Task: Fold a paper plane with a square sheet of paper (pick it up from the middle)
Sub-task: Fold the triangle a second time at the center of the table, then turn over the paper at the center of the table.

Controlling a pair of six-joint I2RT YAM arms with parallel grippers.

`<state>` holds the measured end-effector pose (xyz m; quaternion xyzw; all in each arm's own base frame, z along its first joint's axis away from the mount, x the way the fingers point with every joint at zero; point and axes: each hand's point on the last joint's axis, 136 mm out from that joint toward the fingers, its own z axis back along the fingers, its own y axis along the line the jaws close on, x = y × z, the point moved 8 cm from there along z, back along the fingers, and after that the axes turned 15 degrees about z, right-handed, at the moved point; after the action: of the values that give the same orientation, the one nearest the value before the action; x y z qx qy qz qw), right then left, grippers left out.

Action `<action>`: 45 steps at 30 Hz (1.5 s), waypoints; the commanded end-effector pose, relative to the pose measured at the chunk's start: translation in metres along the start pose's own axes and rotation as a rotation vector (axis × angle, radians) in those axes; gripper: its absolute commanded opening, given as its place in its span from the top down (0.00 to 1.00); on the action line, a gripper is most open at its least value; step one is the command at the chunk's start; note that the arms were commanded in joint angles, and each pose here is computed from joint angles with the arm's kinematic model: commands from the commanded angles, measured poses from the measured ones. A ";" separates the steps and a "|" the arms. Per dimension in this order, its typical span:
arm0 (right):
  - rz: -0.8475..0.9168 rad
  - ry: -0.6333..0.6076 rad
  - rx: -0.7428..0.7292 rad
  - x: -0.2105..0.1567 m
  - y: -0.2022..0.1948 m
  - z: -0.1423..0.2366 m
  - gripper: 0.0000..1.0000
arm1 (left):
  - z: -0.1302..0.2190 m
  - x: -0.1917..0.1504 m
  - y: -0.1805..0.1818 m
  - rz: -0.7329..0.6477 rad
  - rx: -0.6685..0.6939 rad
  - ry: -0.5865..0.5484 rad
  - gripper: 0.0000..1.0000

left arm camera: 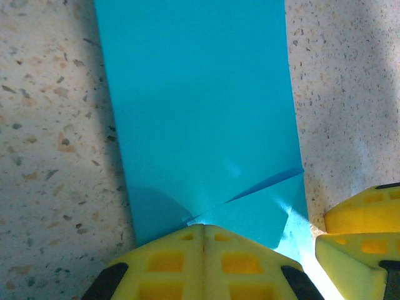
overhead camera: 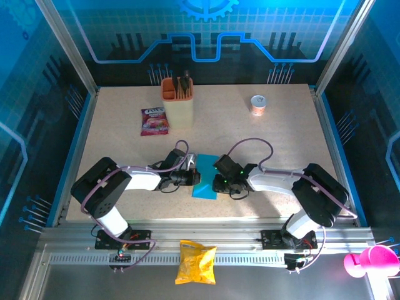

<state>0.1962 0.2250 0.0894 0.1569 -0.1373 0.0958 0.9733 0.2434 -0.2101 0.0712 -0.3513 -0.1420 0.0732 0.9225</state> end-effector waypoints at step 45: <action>-0.074 -0.264 0.372 0.038 0.021 -0.010 0.57 | -0.008 -0.020 0.034 0.078 0.107 0.079 1.00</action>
<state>0.2065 0.2312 0.0847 0.2676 -0.1641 0.0588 0.9476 0.2437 -0.2106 0.0697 -0.3644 -0.1429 0.0812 0.9166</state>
